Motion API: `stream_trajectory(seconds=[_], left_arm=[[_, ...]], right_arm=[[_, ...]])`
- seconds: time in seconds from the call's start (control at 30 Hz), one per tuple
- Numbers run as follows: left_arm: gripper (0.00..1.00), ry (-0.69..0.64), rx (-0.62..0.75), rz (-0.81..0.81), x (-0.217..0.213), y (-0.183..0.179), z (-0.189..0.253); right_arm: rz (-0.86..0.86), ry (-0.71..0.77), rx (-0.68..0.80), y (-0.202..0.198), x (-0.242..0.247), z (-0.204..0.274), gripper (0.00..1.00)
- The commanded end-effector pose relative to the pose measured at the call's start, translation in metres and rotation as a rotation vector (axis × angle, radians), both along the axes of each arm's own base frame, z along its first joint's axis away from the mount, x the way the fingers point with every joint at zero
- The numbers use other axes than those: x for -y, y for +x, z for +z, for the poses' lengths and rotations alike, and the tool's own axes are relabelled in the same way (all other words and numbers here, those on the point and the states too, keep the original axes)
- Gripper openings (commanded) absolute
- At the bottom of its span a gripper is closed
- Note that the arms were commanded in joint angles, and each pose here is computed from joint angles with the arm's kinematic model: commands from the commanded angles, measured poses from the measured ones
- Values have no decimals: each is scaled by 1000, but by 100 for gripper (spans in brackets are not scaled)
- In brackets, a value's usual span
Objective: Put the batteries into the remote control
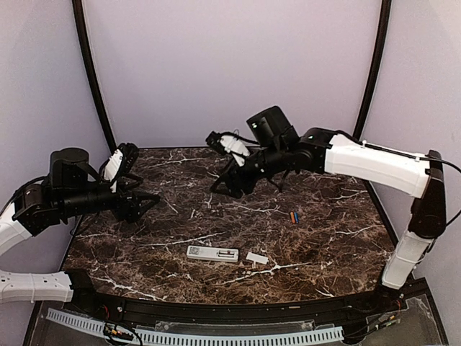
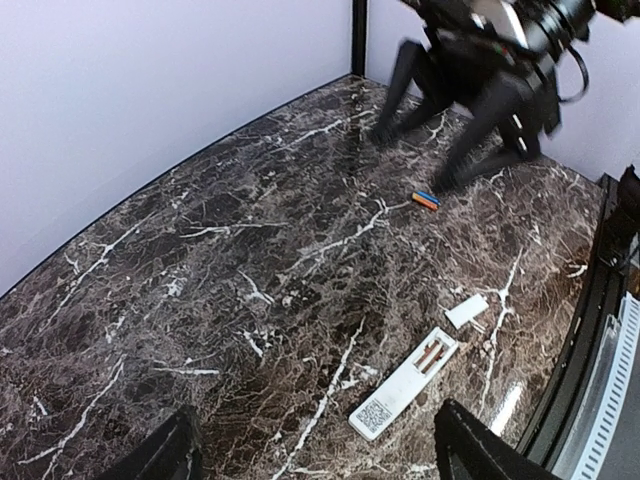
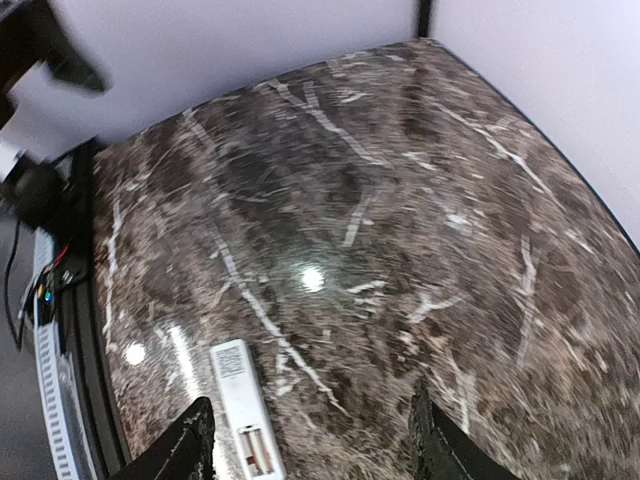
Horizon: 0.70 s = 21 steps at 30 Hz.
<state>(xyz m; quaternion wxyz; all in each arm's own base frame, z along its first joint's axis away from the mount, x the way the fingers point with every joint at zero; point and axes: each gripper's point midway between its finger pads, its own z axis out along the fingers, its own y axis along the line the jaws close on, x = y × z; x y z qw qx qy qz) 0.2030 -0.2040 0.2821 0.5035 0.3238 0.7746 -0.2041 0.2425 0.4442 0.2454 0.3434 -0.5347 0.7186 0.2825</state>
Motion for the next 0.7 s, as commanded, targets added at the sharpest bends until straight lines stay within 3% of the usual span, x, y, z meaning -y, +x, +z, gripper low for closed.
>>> stream_trajectory(seconds=[0.0,0.23,0.33,0.43,0.5,0.67], left_arm=[[77,133,-61,-125,2,-18,-32],[77,192,-64,-126,-7,-22,-40],[77,171,-54,-132,-8,-26,-36],[77,150,-39,-120,-12,-28,-30],[77,141,-36,-115,-13,-29,-28],[77,136,-36,-125,-13,-31,-28]], right_arm=[[-376,55,-182,54,54,-3,62],[-883,-168,-252,84,167,-55,57],[-1020,-254,-310,81,212,-84,46],[-1106,-327,-350,76,244,-109,28],[-1114,-336,-388,74,251,-122,23],[-1091,-304,-445,80,249,-138,21]])
